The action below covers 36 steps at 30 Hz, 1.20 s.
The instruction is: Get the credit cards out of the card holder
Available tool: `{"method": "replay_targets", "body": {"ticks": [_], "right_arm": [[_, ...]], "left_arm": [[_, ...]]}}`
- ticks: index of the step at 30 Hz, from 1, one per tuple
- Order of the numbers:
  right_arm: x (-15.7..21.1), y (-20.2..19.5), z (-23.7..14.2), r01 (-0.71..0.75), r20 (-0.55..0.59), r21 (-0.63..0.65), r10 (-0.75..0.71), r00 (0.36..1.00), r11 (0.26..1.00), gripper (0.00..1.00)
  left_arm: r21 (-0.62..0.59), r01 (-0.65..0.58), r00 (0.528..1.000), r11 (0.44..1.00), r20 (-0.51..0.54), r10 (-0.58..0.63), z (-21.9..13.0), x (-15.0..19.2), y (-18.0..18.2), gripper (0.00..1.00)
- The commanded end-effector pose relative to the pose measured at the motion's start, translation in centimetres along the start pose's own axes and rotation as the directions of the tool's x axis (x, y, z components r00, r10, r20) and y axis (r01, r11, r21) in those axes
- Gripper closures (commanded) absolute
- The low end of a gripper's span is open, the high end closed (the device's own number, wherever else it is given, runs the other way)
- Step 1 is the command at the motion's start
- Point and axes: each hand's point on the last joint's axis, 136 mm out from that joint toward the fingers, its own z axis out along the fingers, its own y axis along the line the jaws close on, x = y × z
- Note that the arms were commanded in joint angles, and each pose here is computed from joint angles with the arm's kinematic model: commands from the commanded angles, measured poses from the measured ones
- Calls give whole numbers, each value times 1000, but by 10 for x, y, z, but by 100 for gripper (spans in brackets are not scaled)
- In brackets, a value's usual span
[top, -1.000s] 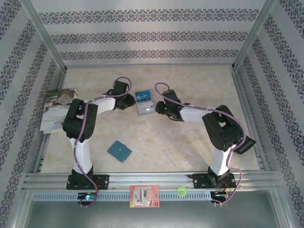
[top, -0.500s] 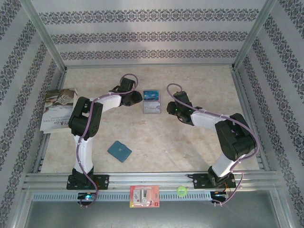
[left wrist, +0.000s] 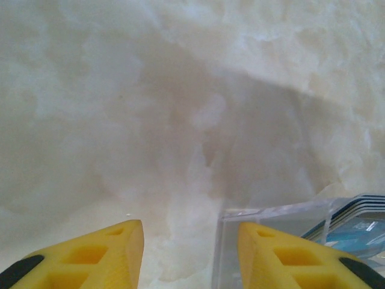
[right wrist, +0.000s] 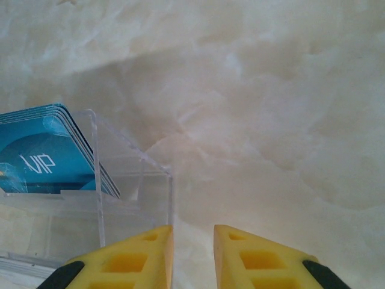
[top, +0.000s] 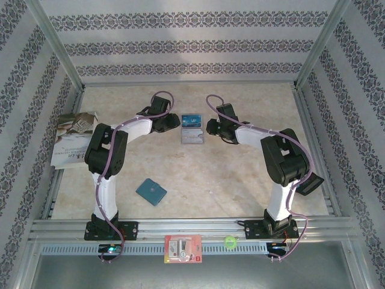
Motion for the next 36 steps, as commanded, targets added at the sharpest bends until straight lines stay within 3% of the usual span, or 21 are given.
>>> {"method": "replay_targets", "body": {"ticks": [1, 12, 36], "right_arm": [[7, -1, 10, 15, -59, -6, -16, 998, 1000, 75], [23, 12, 12, 15, -93, -57, -20, 995, 998, 77], [58, 13, -17, -9, -70, -70, 4, 998, 997, 76]], "left_arm": [[-50, -42, 998, 998, -58, 40, 8, 18, 6, 56], [-56, -77, 991, 995, -114, 70, 12, 51, 1, 61], [-16, -52, 986, 999, -158, 48, -14, 122, -5, 64]]}}
